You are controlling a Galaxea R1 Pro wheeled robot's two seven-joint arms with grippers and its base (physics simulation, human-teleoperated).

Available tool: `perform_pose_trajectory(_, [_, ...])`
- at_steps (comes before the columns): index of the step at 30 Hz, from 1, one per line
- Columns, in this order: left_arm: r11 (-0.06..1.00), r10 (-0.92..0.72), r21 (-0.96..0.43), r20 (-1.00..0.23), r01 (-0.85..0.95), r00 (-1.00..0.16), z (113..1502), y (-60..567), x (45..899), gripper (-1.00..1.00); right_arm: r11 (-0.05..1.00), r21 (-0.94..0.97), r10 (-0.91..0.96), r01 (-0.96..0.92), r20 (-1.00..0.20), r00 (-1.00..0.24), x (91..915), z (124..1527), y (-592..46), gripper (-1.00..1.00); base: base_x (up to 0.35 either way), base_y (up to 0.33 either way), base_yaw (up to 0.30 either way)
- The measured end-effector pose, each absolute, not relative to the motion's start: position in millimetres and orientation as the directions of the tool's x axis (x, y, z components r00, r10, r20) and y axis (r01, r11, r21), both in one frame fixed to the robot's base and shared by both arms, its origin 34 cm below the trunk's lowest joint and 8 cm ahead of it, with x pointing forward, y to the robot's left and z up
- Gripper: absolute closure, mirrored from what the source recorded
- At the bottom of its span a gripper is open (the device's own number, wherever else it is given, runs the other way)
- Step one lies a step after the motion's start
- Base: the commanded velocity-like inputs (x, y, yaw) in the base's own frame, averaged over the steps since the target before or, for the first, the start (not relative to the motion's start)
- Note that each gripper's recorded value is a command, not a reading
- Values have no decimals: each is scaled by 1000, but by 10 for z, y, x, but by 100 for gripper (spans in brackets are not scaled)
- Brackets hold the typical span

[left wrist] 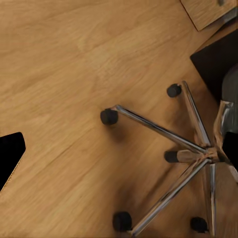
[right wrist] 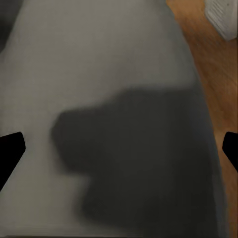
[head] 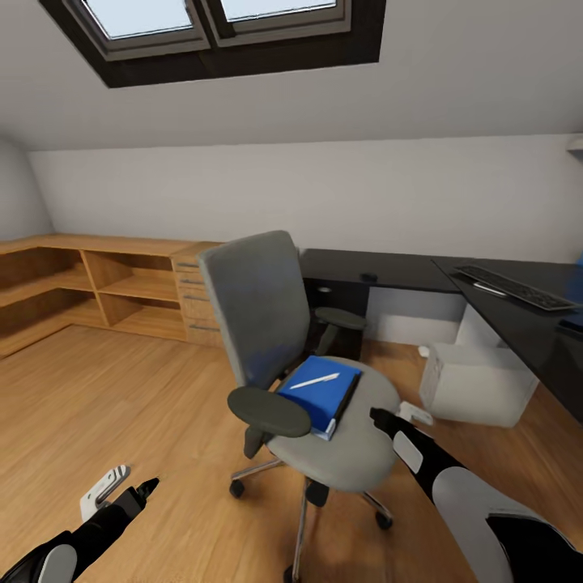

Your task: In the bedroom, organize the workspace by keeping the computer under the desk, ensuring the monitor is on the desk, placing the keyboard on the desk next to the monitor, placing the mouse on the desk next to the keyboard, moving the folder from the swivel chair onto the desk next to the mouse, stacking the notebook on top of the folder with the pen on top of the notebook, and positioning the swivel chair next to the desk.

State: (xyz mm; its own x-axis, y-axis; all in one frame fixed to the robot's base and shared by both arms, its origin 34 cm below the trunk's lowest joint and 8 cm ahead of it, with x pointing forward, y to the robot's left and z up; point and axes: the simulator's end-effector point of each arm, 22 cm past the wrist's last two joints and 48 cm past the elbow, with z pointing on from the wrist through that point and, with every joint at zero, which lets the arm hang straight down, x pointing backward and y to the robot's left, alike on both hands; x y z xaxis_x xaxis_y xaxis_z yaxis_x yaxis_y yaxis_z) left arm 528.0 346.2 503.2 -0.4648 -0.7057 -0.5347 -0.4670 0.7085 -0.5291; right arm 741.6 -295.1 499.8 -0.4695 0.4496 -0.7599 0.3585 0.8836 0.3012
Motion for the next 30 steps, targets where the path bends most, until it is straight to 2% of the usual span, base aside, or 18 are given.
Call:
perform_pose_trajectory(25, [712,-702,-519,-525,-474,-481,4943,3429,5267,-100,880,289,447,377,-772,-451,7462,5003,-3190,-100,0,0,251])
perform_pose_trajectory(30, [718,-696,-518,-524,-464,-492,4933,3368,5281,-100,881,303,451,363,-769,-453,7487,5012,-3040,-100,0,0,65])
